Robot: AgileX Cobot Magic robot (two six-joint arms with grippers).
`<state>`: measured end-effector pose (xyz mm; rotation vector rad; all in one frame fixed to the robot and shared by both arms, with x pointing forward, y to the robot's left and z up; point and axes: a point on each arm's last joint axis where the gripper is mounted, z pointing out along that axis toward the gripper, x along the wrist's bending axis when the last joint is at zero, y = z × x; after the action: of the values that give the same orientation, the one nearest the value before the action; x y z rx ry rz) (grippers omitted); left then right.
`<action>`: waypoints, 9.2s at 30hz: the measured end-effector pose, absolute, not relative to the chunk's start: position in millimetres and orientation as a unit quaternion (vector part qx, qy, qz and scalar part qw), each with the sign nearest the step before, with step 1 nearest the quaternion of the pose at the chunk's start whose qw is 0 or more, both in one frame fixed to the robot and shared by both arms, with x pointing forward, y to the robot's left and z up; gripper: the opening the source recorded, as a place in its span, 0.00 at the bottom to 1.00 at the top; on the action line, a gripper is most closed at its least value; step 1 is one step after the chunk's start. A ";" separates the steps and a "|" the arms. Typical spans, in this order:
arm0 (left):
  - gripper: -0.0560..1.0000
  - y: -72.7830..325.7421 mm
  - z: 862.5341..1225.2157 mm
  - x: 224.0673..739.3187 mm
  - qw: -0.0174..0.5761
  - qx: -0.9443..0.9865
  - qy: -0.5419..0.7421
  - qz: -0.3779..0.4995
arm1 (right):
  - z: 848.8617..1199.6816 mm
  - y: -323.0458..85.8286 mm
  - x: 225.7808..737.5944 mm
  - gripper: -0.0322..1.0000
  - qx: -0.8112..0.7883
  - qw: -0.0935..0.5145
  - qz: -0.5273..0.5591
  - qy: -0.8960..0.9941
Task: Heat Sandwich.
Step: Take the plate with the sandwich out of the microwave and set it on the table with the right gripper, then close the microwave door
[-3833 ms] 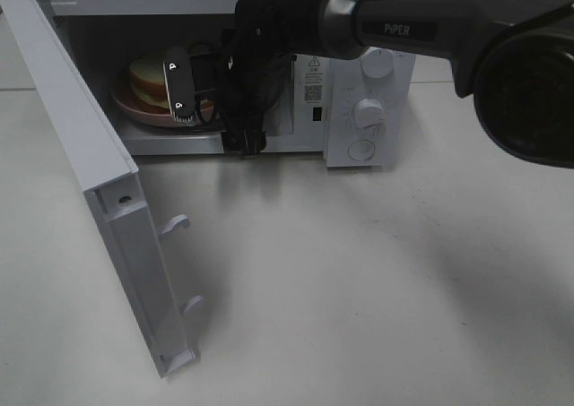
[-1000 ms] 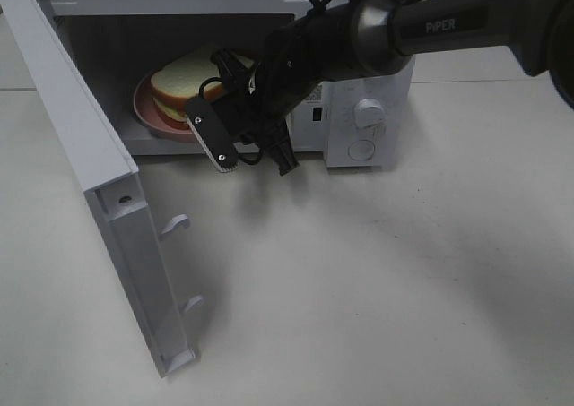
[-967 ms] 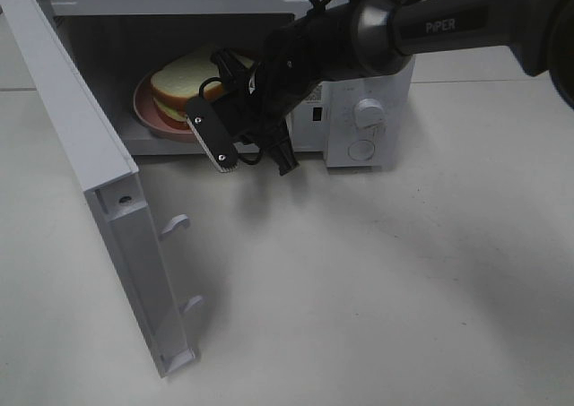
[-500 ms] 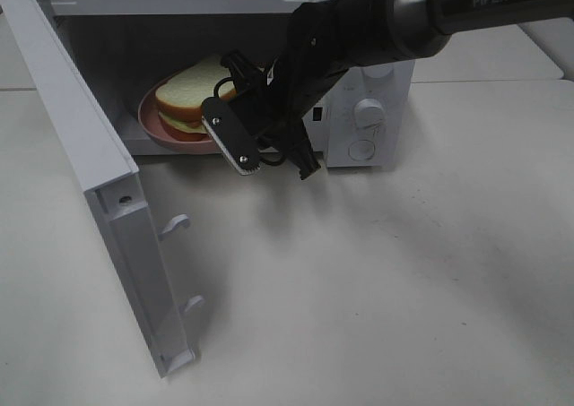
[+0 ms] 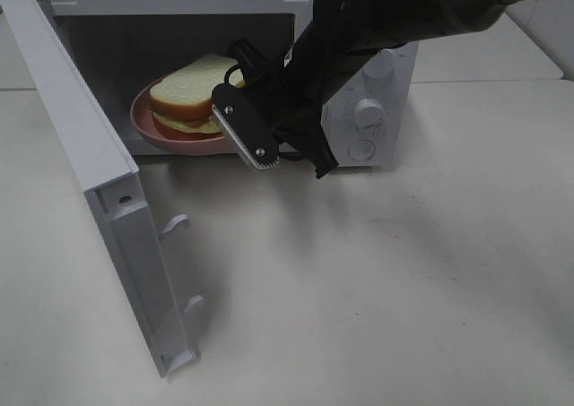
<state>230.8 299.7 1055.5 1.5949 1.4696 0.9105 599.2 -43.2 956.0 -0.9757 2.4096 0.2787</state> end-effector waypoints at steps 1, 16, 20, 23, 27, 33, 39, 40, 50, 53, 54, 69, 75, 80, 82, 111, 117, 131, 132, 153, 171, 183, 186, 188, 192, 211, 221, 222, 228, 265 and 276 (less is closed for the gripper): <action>0.96 299.7 1055.5 230.8 0.385 0.626 0.577 0.357 | 956.0 -43.2 599.2 0.17 -0.360 0.260 0.103 0.890; 0.96 299.7 1055.5 230.8 0.385 0.626 0.577 0.357 | 965.8 -65.3 564.7 0.17 -0.372 0.254 0.100 0.887; 0.96 299.7 1055.5 230.8 0.385 0.626 0.577 0.357 | 967.8 -75.2 549.5 0.17 -0.372 0.254 0.099 0.888; 0.96 299.7 1055.5 230.8 0.385 0.626 0.577 0.357 | 969.7 -87.2 532.7 0.17 -0.370 0.255 0.097 0.888; 0.96 299.7 1055.5 230.8 0.385 0.626 0.577 0.357 | 974.5 -98.9 518.6 0.17 -0.365 0.268 0.097 0.886; 0.96 299.7 1055.5 230.8 0.385 0.626 0.577 0.357 | 980.9 -113.9 497.6 0.17 -0.357 0.282 0.099 0.885; 0.96 299.7 1055.5 230.8 0.385 0.626 0.577 0.357 | 985.9 -130.3 471.3 0.17 -0.340 0.286 0.107 0.890; 0.96 299.7 1055.5 230.8 0.385 0.626 0.577 0.357 | 987.3 -135.0 463.0 0.17 -0.335 0.287 0.110 0.891; 0.96 299.7 1055.5 230.8 0.385 0.626 0.577 0.357 | 992.5 -162.4 422.6 0.17 -0.304 0.298 0.124 0.896; 0.96 299.7 1055.5 230.8 0.385 0.626 0.577 0.357 | 995.6 -170.0 411.8 0.17 -0.292 0.307 0.131 0.896; 0.96 299.7 1055.5 230.8 0.385 0.626 0.577 0.357 | 996.8 -172.4 408.3 0.17 -0.288 0.311 0.134 0.896; 0.96 299.7 1055.5 230.8 0.385 0.626 0.577 0.357 | 1008.5 -203.7 364.9 0.17 -0.274 0.330 0.140 0.892; 0.96 299.7 1055.5 230.8 0.385 0.626 0.577 0.357 | 1013.5 -218.2 353.1 0.17 -0.261 0.332 0.114 0.899; 0.96 299.7 1055.5 230.8 0.385 0.626 0.577 0.357 | 1017.8 -226.6 348.9 0.17 -0.227 0.342 0.104 0.906; 0.96 299.7 1055.5 230.8 0.385 0.626 0.577 0.357 | 1018.1 -229.7 349.0 0.17 -0.206 0.343 0.096 0.911; 0.96 299.7 1055.5 230.8 0.385 0.626 0.577 0.357 | 1016.5 -259.0 355.6 0.17 0.017 0.352 0.006 0.936; 0.96 299.7 1055.5 230.8 0.385 0.626 0.577 0.357 | 1016.8 -267.5 355.5 0.17 0.086 0.355 -0.018 0.931; 0.96 299.7 1055.5 230.8 0.385 0.626 0.577 0.357 | 1004.7 -274.8 371.0 0.17 0.303 0.354 -0.074 0.882; 0.96 299.7 1055.5 230.8 0.385 0.626 0.577 0.357 | 1002.7 -273.9 373.4 0.17 0.315 0.354 -0.077 0.877; 0.96 299.7 1055.5 230.8 0.385 0.626 0.577 0.357 | 969.0 -246.9 423.4 0.17 0.482 0.344 -0.142 0.793; 0.96 299.7 1055.5 230.8 0.385 0.626 0.577 0.357 | 925.4 -240.5 440.7 0.17 0.547 0.349 -0.166 0.743; 0.96 299.7 1055.5 230.8 0.385 0.626 0.577 0.357 | 912.7 -263.0 467.3 0.17 0.599 0.330 -0.157 0.713; 0.96 299.7 1055.5 230.8 0.385 0.626 0.577 0.357 | 910.6 -264.3 476.8 0.17 0.595 0.335 -0.158 0.713; 0.96 299.7 1055.5 230.8 0.385 0.626 0.577 0.357 | 905.7 -264.1 481.7 0.17 0.592 0.333 -0.164 0.715; 0.96 299.7 1055.5 230.8 0.385 0.626 0.577 0.357 | 895.7 -260.9 489.7 0.17 0.590 0.326 -0.172 0.718; 0.96 299.7 1055.5 230.8 0.385 0.626 0.577 0.357 | 869.4 -244.1 513.4 0.18 0.618 0.290 -0.150 0.715; 0.96 299.7 1055.5 230.8 0.385 0.626 0.577 0.357 | 871.4 -242.1 511.5 0.54 0.628 0.270 -0.156 0.713; 0.96 299.7 1055.5 230.8 0.385 0.626 0.577 0.357 | 873.0 -241.8 510.7 0.59 0.628 0.266 -0.156 0.714; 0.96 299.7 1055.5 230.8 0.385 0.626 0.577 0.357 | 881.4 -237.0 506.4 0.63 0.643 0.234 -0.134 0.716; 0.96 299.7 1055.5 230.8 0.385 0.626 0.577 0.357 | 1071.9 -254.1 387.8 0.88 0.563 0.192 0.126 0.794; 0.96 299.7 1055.5 230.8 0.385 0.626 0.577 0.357 | 1101.0 -279.8 324.8 0.86 0.562 0.222 0.187 0.774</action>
<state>230.8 299.7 1055.5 1.5949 1.4696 0.9105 324.8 -279.8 1101.0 1.5520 2.1394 0.5171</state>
